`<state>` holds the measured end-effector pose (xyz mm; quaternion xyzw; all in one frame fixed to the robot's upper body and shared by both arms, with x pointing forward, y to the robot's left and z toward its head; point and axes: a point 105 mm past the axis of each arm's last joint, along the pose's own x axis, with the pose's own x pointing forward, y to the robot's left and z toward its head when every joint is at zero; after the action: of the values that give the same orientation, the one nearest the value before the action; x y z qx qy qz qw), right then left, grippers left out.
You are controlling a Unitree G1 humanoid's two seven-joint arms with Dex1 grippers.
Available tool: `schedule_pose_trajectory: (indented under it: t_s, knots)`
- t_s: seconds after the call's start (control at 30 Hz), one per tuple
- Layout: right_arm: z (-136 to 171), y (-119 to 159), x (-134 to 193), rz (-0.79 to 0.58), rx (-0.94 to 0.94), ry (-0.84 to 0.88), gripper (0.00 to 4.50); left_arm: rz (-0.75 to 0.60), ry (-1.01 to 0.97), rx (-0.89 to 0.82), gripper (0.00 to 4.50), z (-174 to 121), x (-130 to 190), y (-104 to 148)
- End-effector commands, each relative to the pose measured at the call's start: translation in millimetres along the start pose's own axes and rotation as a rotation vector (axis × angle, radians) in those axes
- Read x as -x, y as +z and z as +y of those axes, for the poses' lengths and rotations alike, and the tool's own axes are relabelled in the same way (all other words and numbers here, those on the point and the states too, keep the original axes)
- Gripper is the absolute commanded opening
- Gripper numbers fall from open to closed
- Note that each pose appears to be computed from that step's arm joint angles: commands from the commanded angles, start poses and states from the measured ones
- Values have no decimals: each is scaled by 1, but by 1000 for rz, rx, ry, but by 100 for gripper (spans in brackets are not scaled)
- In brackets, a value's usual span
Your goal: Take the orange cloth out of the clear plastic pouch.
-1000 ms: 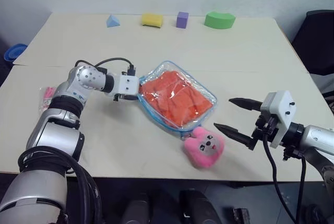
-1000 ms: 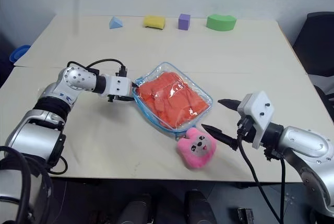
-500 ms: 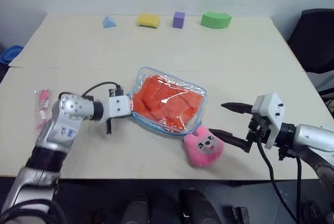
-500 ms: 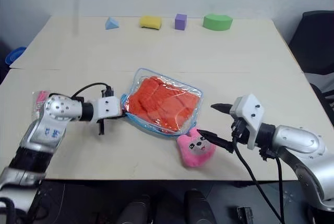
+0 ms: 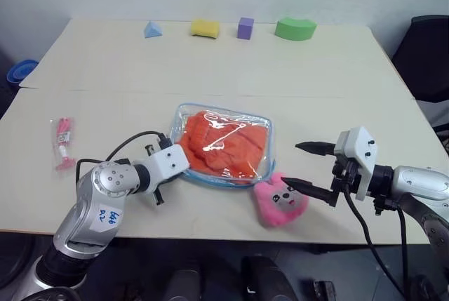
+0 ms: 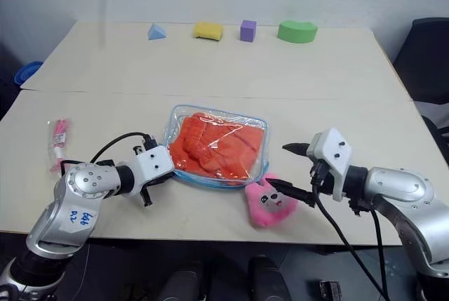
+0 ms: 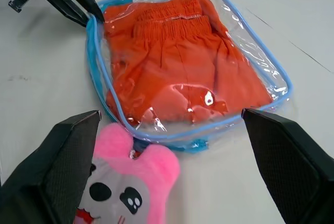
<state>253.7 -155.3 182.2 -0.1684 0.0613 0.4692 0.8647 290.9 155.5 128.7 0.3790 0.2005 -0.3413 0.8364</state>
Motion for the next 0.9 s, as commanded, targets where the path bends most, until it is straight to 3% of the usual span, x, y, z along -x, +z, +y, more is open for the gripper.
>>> schedule_pose_trajectory:
  t_s: [0.03, 0.1, 0.3, 0.5, 0.63, 0.9]
  knots:
    - [-4, 5, 11, -2, 19, -30, 450, -41, 69, 74, 208, 17, 13, 2]
    - [-5, 1, 19, 8, -4, -45, 450, -86, 69, 145, 258, 27, 22, 2]
    - [6, -37, 37, 102, -130, -8, 450, -363, -171, 245, 258, 30, 69, 22]
    - [18, -73, 27, 139, -237, 52, 450, -391, -339, 245, 258, 22, 88, 20]
    - [34, -75, 14, 104, -283, 142, 362, -400, -409, 219, 262, 11, 91, 22]
    - [80, -49, -6, 18, -313, 411, 86, -384, -374, 183, 262, 20, 80, 21]
